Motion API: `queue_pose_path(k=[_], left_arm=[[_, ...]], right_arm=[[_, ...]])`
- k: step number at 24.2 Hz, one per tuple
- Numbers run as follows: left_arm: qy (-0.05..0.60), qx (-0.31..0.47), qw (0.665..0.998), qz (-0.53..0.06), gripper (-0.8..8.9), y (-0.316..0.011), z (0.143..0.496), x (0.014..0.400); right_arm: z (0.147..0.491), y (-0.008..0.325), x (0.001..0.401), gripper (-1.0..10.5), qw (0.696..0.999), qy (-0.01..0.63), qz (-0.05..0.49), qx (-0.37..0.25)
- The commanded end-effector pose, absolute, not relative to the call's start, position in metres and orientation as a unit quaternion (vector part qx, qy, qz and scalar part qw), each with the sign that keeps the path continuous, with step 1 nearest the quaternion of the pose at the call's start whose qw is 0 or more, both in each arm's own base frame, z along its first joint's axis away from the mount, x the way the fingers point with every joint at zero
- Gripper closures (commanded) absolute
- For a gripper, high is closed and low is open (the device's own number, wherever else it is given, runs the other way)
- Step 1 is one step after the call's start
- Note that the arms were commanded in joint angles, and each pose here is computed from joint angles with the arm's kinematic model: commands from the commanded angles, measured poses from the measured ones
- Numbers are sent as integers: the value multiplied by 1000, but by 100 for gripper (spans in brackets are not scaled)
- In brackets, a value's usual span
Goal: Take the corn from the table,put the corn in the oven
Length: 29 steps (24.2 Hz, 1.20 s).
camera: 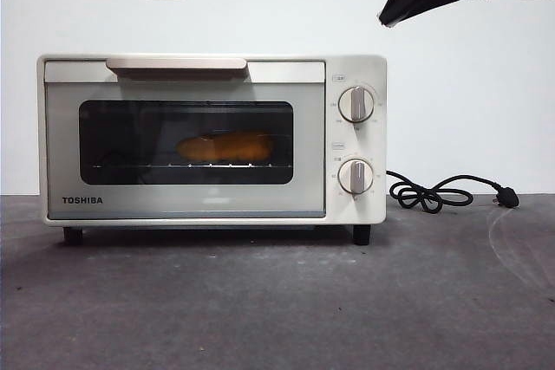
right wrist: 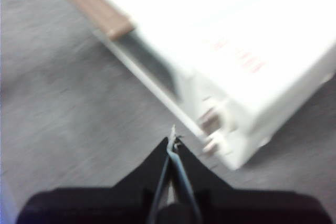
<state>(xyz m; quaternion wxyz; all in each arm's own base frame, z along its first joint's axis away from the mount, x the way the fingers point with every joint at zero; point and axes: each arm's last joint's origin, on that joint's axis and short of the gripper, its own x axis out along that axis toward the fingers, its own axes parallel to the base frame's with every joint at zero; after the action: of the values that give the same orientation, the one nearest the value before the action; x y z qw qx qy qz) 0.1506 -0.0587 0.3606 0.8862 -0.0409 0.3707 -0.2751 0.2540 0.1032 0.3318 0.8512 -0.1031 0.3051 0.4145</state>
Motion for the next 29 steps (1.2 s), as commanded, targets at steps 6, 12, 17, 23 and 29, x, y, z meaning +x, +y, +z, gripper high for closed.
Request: queue_pose_path(k=[6,12,17,23,29], left_arm=[[154,-40,950,-267,817,-42,403,129],[-118,-38,960,-250,817,-29,428,114],[-244,-25,942,-229,818,-23,395,102],[-259,-15,946,-193,817,-15,321,96],[-217,-24,967,-134,817,-9,246,93]], right_arm=[[336,102,263,948,884,278,350,-133],[335,100,264,948,893,283,317,-146],[335,100,264,948,896,284,308,-150],[335,100,264,948,896,284,308,-150],[335,100,264,948,896,283,308,-150]])
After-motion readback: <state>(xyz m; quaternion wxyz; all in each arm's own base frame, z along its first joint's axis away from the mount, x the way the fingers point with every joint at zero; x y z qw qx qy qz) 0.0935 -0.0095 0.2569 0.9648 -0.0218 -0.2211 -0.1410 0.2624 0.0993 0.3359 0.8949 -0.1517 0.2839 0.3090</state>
